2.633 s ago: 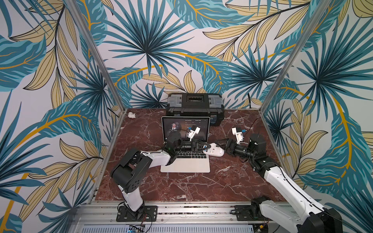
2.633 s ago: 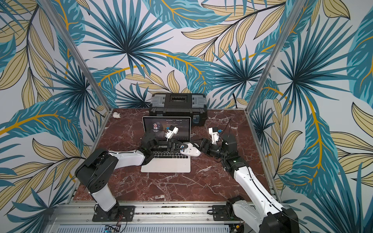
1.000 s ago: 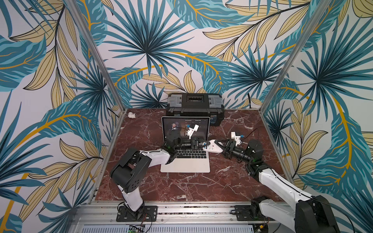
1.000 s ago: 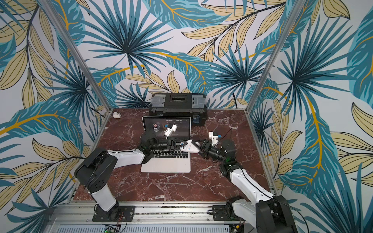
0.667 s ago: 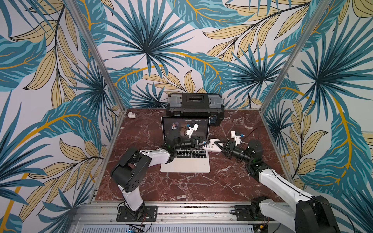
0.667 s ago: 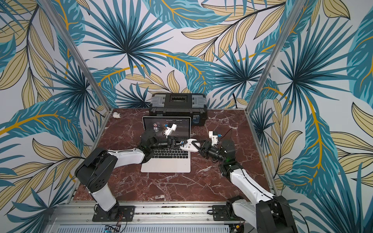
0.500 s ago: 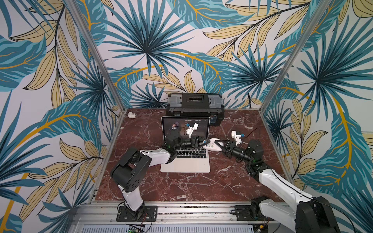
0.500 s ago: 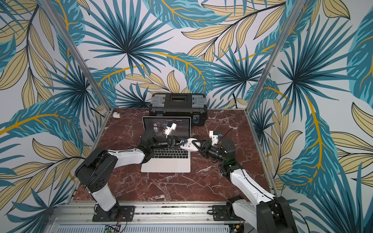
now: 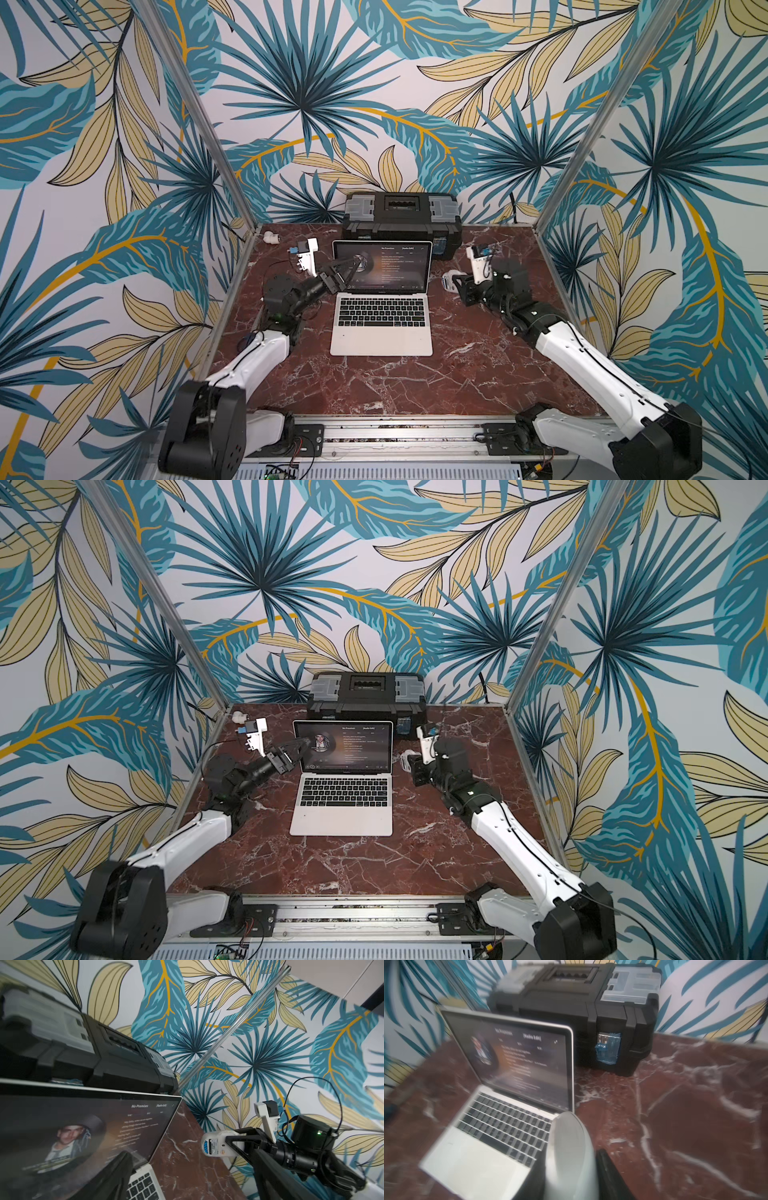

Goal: Remove the wireless mouse receiver from the laptop
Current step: Place the mouse at the center of the board.

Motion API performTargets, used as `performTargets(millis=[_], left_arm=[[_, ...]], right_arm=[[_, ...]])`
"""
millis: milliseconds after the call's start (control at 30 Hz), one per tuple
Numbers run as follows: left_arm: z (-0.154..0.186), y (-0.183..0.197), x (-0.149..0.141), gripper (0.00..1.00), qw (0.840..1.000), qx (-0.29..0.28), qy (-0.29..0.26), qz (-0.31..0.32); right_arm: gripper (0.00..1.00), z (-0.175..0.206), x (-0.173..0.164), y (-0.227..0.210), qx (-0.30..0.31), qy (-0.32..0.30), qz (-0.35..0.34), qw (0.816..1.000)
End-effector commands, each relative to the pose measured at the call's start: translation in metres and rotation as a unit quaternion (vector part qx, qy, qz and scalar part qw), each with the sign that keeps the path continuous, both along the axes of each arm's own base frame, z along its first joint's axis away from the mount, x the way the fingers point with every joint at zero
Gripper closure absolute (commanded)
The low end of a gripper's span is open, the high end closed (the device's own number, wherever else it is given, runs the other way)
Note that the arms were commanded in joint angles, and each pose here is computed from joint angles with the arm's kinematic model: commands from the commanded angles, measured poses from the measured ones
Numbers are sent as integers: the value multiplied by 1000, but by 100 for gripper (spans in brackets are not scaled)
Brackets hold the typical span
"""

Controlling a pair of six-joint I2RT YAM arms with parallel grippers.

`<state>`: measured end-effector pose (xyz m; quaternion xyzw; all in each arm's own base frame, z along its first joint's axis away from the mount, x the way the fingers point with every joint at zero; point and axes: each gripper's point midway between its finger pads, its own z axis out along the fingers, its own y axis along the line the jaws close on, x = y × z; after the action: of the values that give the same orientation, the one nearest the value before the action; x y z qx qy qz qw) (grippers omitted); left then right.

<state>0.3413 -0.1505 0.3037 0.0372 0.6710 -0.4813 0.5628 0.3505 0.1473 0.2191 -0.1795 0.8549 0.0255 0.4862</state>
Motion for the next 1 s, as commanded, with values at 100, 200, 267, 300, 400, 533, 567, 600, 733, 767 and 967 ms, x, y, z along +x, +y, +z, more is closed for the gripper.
performTargets(millis=[100, 200, 267, 300, 400, 533, 567, 600, 733, 767, 967], left_arm=[[-48, 77, -20, 0, 951, 202, -33, 232], [-58, 88, -27, 0, 940, 219, -39, 259], [-66, 92, -29, 0, 938, 218, -33, 269], [-69, 92, -29, 0, 938, 216, -32, 269], [-78, 94, -31, 0, 939, 205, -29, 274], [-85, 95, -33, 0, 938, 203, -29, 279], [-85, 96, -34, 0, 938, 203, -32, 281], [-87, 97, -35, 0, 936, 206, -34, 282], [-91, 100, -36, 0, 933, 214, -33, 289], [-92, 99, -36, 0, 933, 212, -35, 287], [-100, 98, -31, 0, 934, 216, -25, 285]], right_arm=[[100, -42, 11, -33, -425, -63, -38, 902], [100, -61, 14, -18, -469, -84, -17, 879], [100, -74, 11, -10, -471, -81, 4, 879], [100, -81, 8, -7, -476, -82, 15, 875], [100, -107, -4, -1, -496, -70, 64, 863], [100, -123, -12, 4, -498, -55, 86, 861], [100, -127, -15, 3, -500, -51, 86, 861], [100, -131, -17, 2, -500, -45, 84, 861], [100, -147, -22, 8, -490, -20, 103, 865], [100, -152, -24, 9, -491, -11, 108, 864], [80, -179, -27, 6, -504, 18, 111, 856]])
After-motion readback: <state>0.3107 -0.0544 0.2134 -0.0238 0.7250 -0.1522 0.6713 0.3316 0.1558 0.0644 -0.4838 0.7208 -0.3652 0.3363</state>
